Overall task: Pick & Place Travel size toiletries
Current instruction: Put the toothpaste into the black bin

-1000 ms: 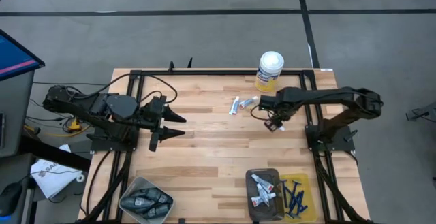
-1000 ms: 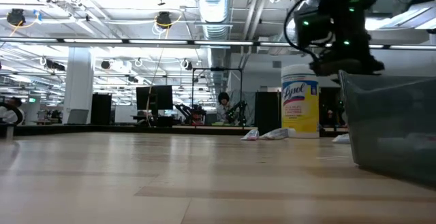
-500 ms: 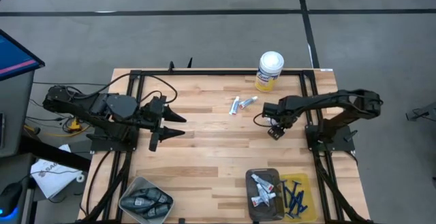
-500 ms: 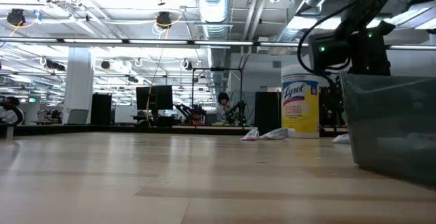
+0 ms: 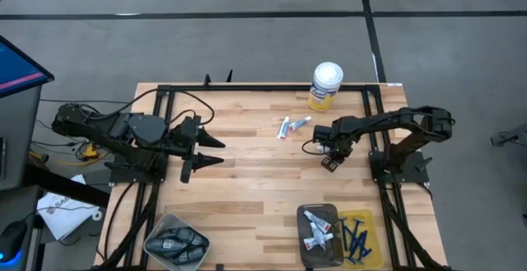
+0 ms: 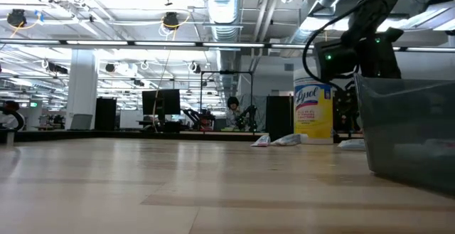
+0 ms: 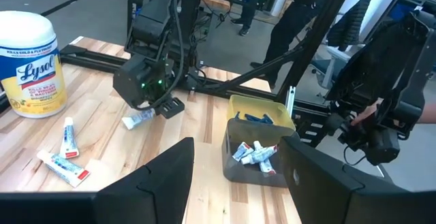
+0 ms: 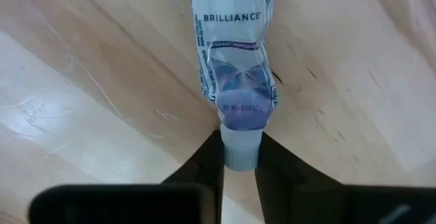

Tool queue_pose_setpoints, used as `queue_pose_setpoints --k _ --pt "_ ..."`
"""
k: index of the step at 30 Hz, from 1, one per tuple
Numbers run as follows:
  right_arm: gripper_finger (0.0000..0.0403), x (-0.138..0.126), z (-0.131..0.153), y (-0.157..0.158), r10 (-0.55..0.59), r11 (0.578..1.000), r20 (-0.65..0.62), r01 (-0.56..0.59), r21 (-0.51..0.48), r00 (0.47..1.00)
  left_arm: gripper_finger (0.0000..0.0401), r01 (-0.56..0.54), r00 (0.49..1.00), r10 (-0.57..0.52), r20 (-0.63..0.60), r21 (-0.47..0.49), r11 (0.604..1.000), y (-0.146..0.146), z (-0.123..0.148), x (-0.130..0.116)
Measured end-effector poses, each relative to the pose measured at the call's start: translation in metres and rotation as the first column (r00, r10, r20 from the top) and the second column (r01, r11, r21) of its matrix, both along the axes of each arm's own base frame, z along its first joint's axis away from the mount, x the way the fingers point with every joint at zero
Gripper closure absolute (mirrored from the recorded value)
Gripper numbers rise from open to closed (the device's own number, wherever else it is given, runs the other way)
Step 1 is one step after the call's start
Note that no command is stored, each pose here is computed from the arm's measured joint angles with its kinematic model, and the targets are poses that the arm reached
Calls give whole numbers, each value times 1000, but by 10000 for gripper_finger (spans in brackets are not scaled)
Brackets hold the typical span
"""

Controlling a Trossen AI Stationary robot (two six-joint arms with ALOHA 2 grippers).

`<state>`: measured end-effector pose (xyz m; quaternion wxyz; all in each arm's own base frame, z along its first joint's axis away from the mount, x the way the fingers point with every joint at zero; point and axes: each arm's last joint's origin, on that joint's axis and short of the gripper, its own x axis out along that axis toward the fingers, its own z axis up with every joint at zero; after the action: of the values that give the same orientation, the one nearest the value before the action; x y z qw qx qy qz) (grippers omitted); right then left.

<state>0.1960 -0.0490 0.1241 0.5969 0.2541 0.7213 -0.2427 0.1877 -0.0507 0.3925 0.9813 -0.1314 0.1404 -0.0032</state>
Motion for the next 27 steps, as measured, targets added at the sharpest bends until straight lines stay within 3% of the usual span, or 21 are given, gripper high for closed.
queue_pose_setpoints --k 7,15,21,27 --pt "353 7 19 -4 -20 997 39 23 -77 999 188 0 1000 0 0 0 1000 0 0 0" --pt "353 18 94 10 -47 988 264 84 -131 963 188 1 1000 -1 -1 0 1000 0 0 0" --pt "353 24 145 56 -85 991 462 125 -56 883 188 4 1000 -4 -1 3 1000 0 0 0" --pt "353 28 166 122 -195 980 546 176 88 814 188 6 1000 -6 -1 4 1000 0 0 0"
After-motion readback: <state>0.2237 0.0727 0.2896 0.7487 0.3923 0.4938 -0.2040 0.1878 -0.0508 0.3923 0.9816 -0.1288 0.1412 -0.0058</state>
